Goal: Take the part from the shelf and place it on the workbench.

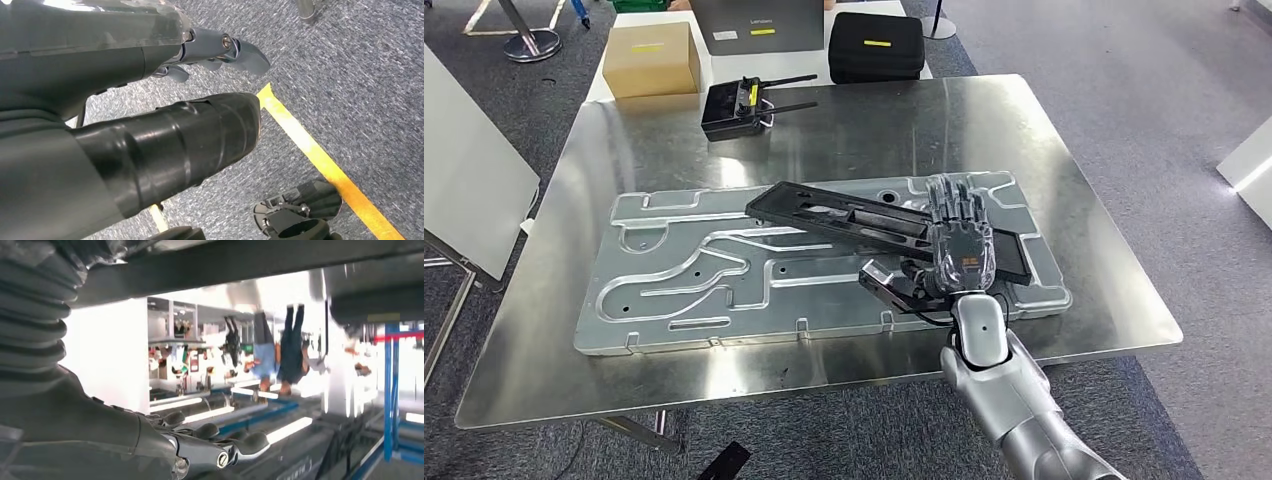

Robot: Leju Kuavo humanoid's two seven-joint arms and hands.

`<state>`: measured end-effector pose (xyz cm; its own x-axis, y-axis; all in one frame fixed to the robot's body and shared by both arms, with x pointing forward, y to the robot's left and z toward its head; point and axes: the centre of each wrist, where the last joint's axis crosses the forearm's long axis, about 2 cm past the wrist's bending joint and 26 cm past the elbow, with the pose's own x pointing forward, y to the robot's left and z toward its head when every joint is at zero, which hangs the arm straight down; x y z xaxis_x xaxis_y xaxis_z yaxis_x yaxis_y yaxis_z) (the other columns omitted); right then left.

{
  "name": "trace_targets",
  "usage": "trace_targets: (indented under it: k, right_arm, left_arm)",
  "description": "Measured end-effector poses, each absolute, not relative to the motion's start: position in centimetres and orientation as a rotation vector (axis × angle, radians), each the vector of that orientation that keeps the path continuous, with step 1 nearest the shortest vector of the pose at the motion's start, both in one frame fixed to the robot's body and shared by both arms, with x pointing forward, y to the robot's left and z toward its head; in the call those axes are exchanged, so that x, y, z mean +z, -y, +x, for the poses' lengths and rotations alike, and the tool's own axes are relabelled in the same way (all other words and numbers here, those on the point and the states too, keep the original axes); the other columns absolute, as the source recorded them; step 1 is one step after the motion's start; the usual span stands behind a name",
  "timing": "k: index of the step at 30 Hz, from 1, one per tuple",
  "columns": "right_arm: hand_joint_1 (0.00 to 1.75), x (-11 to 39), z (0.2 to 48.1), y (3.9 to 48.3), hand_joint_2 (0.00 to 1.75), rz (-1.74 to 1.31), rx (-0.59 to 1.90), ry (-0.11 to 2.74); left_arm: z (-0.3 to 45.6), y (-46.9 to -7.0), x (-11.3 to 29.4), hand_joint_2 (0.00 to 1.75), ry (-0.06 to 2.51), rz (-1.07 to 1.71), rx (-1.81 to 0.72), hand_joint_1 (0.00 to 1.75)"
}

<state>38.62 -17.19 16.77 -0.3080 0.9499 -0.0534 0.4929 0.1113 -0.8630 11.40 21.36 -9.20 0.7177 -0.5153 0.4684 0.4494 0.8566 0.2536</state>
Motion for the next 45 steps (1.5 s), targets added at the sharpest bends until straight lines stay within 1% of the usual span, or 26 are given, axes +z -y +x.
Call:
trace_targets:
  k: [10, 13, 17, 21, 23, 25, 28, 30, 32, 34, 40, 45]
  right_arm:
    - [0.0, 19.9, 37.6, 17.6, 0.0, -1.466, 1.061, 2.016]
    - [0.0, 21.3, 37.2, 18.1, 0.0, -1.452, 1.099, 2.056]
    - [0.0, 22.9, 36.7, 19.9, 0.0, -1.353, 1.202, 2.095]
    - [0.0, 23.9, 36.1, 21.3, 0.0, -1.329, 1.202, 2.159]
    - [0.0, 24.0, 35.2, 21.4, 0.87, -1.355, 1.115, 2.246]
    - [0.0, 24.0, 33.5, 21.0, 1.75, -1.355, 0.96, 2.394]
    - [0.0, 24.8, 30.5, 20.3, 1.75, -1.257, 0.699, 2.632]
    - [0.0, 25.4, 28.8, 20.5, 1.75, -1.197, 0.497, 2.735]
    - [0.0, 25.7, 27.3, 21.1, 1.75, -1.189, 0.312, 2.764]
    - [0.0, 25.8, 26.3, 21.7, 1.75, -1.216, 0.198, 2.743]
    - [0.0, 26.0, 24.6, 22.5, 1.75, -1.278, 0.052, 2.686]
    - [0.0, 24.8, 23.1, 22.7, 1.75, -1.233, -0.049, 2.646]
  left_arm:
    - [10.8, -21.4, -9.4, 0.0, 0.547, 0.131, -0.516, 0.0]
    - [10.5, -21.5, -9.4, 0.0, 0.548, 0.129, -0.5, 0.0]
    - [10.0, -21.7, -9.6, 0.0, 0.548, 0.128, -0.468, 0.0]
    - [9.6, -22.1, -9.7, 0.0, 0.544, 0.142, -0.452, 0.0]
    - [9.6, -22.2, -9.7, 0.0, 0.55, 0.152, -0.446, 0.0]
    - [9.5, -22.2, -9.7, 0.0, 0.55, 0.16, -0.437, 0.0]
    - [9.3, -22.2, -9.8, 0.0, 0.542, 0.175, -0.427, 0.0]
    - [9.1, -22.3, -9.8, 0.0, 0.535, 0.189, -0.419, 0.0]
    - [8.8, -22.3, -9.9, 0.0, 0.527, 0.201, -0.412, 0.0]
    - [8.6, -22.3, -9.9, 0.0, 0.521, 0.208, -0.409, 0.0]
    - [8.5, -22.4, -9.9, 0.0, 0.517, 0.216, -0.4, 0.0]
    - [8.2, -22.4, -10.0, 0.0, 0.517, 0.235, -0.38, 0.0]
